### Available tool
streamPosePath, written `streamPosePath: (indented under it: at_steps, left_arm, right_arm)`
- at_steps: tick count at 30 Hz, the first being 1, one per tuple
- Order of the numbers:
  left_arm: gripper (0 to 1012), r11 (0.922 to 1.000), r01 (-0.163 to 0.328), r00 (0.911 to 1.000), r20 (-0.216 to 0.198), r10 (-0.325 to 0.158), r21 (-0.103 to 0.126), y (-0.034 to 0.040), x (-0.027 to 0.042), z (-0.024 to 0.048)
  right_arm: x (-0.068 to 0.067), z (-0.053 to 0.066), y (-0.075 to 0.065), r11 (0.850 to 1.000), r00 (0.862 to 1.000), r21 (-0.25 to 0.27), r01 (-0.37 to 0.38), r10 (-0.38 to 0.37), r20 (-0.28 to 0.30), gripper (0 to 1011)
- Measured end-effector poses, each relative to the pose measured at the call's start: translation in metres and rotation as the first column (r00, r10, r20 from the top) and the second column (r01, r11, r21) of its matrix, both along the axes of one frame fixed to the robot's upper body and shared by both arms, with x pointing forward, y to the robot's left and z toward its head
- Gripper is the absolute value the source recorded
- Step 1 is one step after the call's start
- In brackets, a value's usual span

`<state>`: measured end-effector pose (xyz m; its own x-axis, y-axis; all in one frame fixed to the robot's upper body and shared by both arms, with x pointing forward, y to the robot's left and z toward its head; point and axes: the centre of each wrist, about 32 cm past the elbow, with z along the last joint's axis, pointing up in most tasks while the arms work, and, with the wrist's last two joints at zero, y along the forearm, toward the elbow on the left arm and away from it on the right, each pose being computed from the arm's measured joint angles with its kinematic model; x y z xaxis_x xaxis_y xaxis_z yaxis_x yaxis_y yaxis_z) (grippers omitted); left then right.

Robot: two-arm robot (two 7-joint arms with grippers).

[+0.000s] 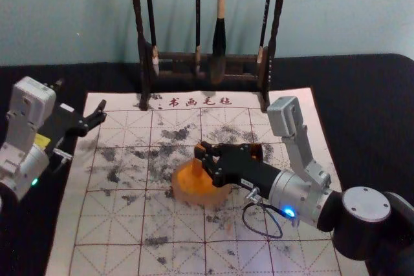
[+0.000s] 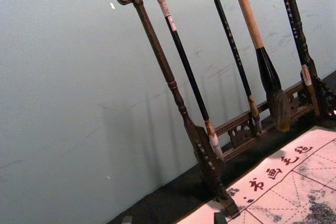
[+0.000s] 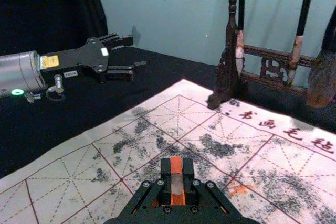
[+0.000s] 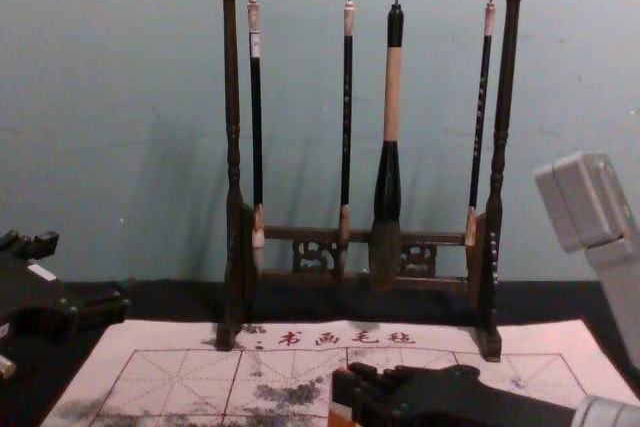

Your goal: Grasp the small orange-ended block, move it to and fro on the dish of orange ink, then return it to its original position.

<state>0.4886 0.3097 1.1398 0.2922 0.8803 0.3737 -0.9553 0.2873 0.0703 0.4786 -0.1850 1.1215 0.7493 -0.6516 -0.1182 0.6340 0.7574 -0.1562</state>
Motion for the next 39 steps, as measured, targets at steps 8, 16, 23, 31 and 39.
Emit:
streamPosePath:
  at_steps: [8, 16, 23, 31, 39]
  left_arm:
    - [1001, 1.0, 0.0, 1.0, 0.0, 0.0, 0.0, 0.0, 0.0, 0.0]
    - [1001, 1.0, 0.0, 1.0, 0.0, 0.0, 0.0, 0.0, 0.0, 0.0]
    - [1001, 1.0, 0.0, 1.0, 0.0, 0.0, 0.0, 0.0, 0.0, 0.0]
    - [1001, 1.0, 0.0, 1.0, 0.0, 0.0, 0.0, 0.0, 0.0, 0.0]
    - [1001, 1.0, 0.0, 1.0, 0.0, 0.0, 0.0, 0.0, 0.0, 0.0]
  right_arm:
    - [0.0, 0.0, -0.004, 1.0, 1.0, 0.002, 0.015, -0.015, -0.003, 126]
    - [0.0, 0.0, -0.005, 1.0, 1.0, 0.004, 0.018, -0.018, -0.004, 126]
    - [0.0, 0.001, -0.005, 1.0, 1.0, 0.007, 0.017, -0.017, -0.002, 126]
    - [0.0, 0.004, -0.006, 1.0, 1.0, 0.015, 0.016, -0.016, 0.004, 126]
    - [-0.003, 0.018, -0.009, 0.999, 1.0, 0.043, 0.01, -0.011, 0.023, 126]
